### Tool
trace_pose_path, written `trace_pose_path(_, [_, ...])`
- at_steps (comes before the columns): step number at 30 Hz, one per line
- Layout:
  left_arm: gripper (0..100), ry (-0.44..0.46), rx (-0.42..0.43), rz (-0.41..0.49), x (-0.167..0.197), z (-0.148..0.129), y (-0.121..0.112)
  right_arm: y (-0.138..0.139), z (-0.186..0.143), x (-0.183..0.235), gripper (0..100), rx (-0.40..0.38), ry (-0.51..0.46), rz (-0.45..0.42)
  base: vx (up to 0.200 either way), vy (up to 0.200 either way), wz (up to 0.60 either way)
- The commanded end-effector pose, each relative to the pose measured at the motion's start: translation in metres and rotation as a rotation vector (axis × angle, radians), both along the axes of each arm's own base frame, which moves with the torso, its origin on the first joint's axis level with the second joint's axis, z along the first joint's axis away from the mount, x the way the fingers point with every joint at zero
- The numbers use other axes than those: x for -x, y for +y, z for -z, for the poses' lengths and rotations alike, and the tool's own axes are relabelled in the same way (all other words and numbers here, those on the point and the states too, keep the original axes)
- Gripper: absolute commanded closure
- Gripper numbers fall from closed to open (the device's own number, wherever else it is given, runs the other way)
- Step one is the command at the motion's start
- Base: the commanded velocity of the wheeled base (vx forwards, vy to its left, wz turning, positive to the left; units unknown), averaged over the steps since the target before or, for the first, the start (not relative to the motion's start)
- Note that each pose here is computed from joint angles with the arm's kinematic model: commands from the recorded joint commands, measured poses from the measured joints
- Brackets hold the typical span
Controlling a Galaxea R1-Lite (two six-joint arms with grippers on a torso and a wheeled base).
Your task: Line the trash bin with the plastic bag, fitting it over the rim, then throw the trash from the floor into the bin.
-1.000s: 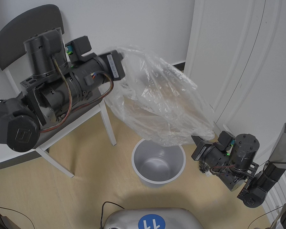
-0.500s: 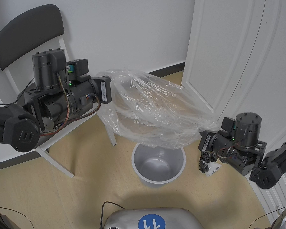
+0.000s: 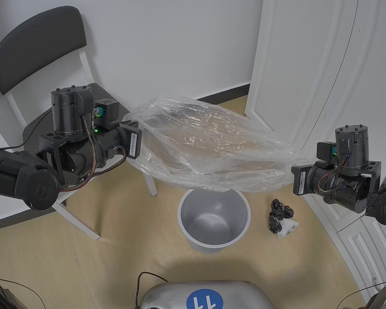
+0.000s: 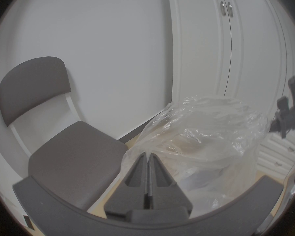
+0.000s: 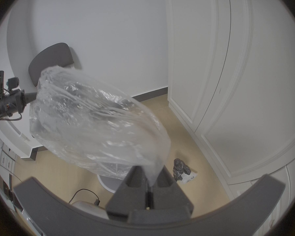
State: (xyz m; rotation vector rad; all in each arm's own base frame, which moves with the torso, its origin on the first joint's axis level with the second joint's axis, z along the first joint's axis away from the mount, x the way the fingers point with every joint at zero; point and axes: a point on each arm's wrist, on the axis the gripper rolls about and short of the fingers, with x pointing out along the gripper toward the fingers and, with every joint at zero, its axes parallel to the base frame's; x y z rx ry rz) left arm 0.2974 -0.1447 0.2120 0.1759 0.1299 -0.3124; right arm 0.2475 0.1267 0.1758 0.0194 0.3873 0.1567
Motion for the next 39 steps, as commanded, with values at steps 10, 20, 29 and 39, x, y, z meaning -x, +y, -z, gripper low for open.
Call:
trace_pose_path(10, [100, 0.043, -0.127, -0.037, -0.004, 0.022, 0.018, -0.020, 0.016, -0.002, 100, 0.137, 0.042, 0.023, 0.000, 0.000, 0.00])
trace_pose_path(20, [100, 0.048, -0.147, -0.053, -0.009, 0.025, 0.024, -0.033, 0.024, -0.010, 100, 0.196, 0.066, 0.057, 0.000, 0.000, 0.00])
trace_pose_path(29, [100, 0.051, -0.148, -0.050, -0.010, 0.027, 0.022, -0.036, 0.033, -0.013, 100, 0.234, 0.087, 0.058, 0.000, 0.000, 0.00])
trace_pose_path(39, [100, -0.123, -0.066, 0.005, -0.021, 0.040, -0.007, -0.024, 0.031, -0.010, 100, 0.090, -0.180, -0.055, 0.000, 0.000, 0.00])
